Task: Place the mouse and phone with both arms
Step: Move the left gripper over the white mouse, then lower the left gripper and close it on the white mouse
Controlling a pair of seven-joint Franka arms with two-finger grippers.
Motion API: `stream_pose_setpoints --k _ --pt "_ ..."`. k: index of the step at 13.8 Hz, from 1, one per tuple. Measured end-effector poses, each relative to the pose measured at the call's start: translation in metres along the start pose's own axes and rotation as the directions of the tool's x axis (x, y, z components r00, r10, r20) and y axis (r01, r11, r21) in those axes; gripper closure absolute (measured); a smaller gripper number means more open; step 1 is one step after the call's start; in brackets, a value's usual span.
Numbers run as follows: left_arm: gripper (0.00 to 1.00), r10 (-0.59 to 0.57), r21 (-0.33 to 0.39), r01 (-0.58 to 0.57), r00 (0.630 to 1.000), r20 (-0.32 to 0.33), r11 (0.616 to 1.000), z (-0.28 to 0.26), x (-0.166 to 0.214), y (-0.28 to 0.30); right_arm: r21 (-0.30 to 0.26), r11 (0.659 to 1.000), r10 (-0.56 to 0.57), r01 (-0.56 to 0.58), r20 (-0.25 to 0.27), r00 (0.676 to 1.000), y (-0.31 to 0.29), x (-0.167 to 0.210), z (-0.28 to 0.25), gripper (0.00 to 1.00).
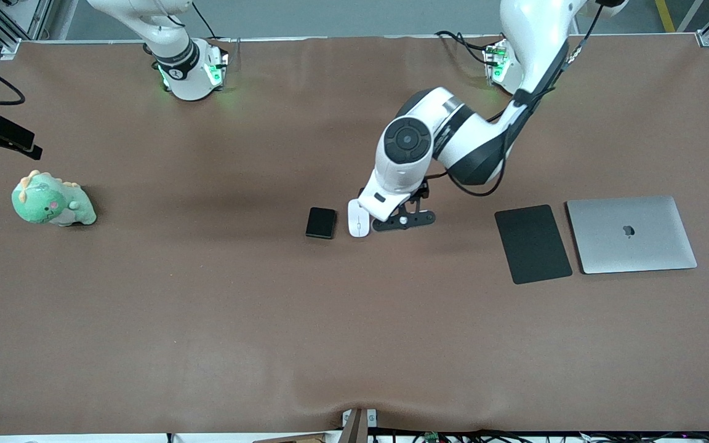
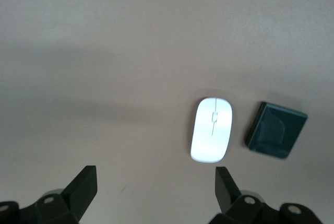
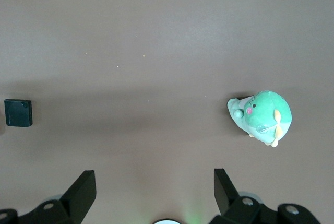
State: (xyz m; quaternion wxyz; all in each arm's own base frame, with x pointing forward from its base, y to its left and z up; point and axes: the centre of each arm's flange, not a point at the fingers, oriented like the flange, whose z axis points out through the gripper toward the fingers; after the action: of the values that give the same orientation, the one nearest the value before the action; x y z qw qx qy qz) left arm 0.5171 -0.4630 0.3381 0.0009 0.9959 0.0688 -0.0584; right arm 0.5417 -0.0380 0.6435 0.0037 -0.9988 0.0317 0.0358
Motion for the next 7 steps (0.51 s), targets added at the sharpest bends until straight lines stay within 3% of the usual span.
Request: stream_pose_setpoints --k 7 --pt "0.00 -0.016 -0.057 0.016 1.000 0.005 0.998 0.087 -0.017 0.042 0.000 1.000 0.000 0.000 0.001 1.000 0.000 0.000 0.000 0.00"
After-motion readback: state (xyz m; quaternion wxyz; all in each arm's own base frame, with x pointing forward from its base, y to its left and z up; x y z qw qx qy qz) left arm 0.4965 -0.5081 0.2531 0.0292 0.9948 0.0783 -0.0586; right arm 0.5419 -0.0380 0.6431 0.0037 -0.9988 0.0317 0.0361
